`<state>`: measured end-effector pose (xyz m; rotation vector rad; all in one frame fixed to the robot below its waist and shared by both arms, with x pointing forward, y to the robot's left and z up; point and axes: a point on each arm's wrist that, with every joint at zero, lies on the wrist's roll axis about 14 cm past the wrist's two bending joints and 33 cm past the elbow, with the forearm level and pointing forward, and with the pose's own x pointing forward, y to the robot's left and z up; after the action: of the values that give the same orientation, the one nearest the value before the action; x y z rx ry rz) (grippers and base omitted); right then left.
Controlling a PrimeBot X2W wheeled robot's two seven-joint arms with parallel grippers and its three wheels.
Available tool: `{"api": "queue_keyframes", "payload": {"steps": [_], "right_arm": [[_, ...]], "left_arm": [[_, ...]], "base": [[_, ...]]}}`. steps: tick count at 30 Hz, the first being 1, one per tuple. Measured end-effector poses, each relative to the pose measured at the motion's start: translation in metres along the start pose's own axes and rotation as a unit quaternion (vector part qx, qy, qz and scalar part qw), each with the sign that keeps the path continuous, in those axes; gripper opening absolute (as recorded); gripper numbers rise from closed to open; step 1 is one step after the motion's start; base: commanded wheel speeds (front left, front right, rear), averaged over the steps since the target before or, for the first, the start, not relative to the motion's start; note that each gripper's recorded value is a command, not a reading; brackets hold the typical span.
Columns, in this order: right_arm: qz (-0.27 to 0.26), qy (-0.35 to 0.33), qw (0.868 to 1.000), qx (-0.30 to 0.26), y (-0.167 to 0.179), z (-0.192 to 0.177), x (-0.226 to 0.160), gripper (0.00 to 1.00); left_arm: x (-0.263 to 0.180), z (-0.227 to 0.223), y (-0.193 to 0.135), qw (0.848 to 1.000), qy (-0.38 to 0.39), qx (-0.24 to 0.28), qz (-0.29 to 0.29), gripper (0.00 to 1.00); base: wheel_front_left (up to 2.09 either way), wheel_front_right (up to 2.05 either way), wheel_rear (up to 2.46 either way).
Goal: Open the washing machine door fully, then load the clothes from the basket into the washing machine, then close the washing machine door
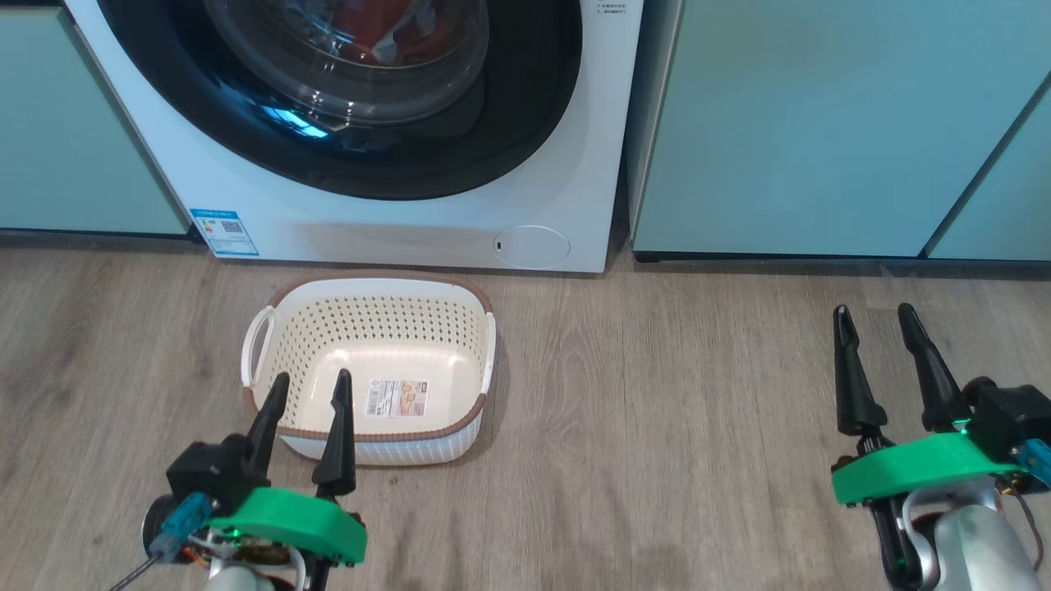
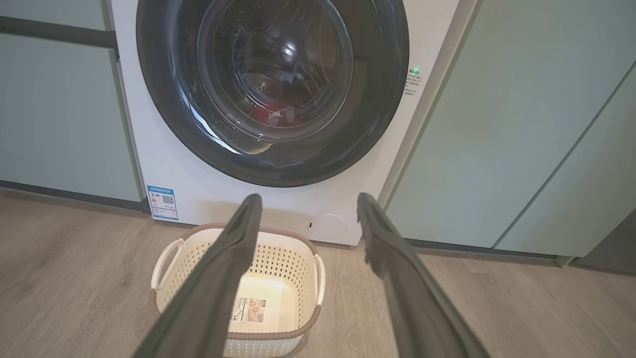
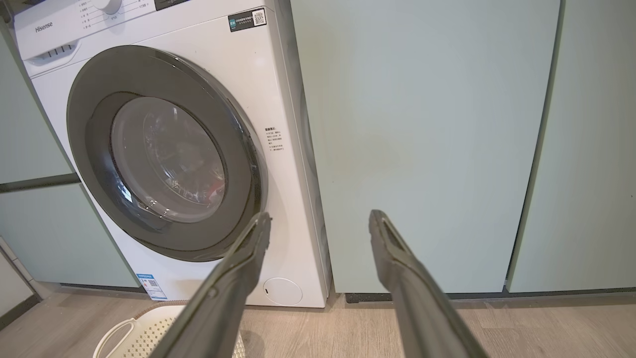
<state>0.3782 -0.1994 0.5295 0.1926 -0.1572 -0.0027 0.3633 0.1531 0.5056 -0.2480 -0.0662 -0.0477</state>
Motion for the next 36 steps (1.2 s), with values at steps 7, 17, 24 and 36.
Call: {"api": "queue_keyframes", "payload": {"steps": [7,17,24,36], "right_arm": [[0.000,-0.003,1.000,-0.001,0.000,0.002,-0.001,1.00],[0.003,0.001,1.000,0.000,0.002,0.000,0.000,1.00],[0.003,0.002,1.000,0.000,0.002,-0.001,0.000,1.00],[-0.028,0.096,0.995,0.029,-0.012,-0.057,-0.032,0.00]], "left_arm": [[0.000,0.001,-0.002,1.000,-0.002,-0.003,-0.005,1.00],[-0.001,-0.001,-0.001,1.000,0.001,-0.007,-0.004,1.00],[-0.001,-0.003,0.000,1.000,0.004,-0.012,-0.004,1.00],[-0.028,-0.055,0.015,0.994,0.095,-0.037,0.028,0.00]], "base": [[0.00,0.00,0.00],[0.00,0.00,0.00],[0.00,0.00,0.00],[0.00,0.00,0.00]]}}
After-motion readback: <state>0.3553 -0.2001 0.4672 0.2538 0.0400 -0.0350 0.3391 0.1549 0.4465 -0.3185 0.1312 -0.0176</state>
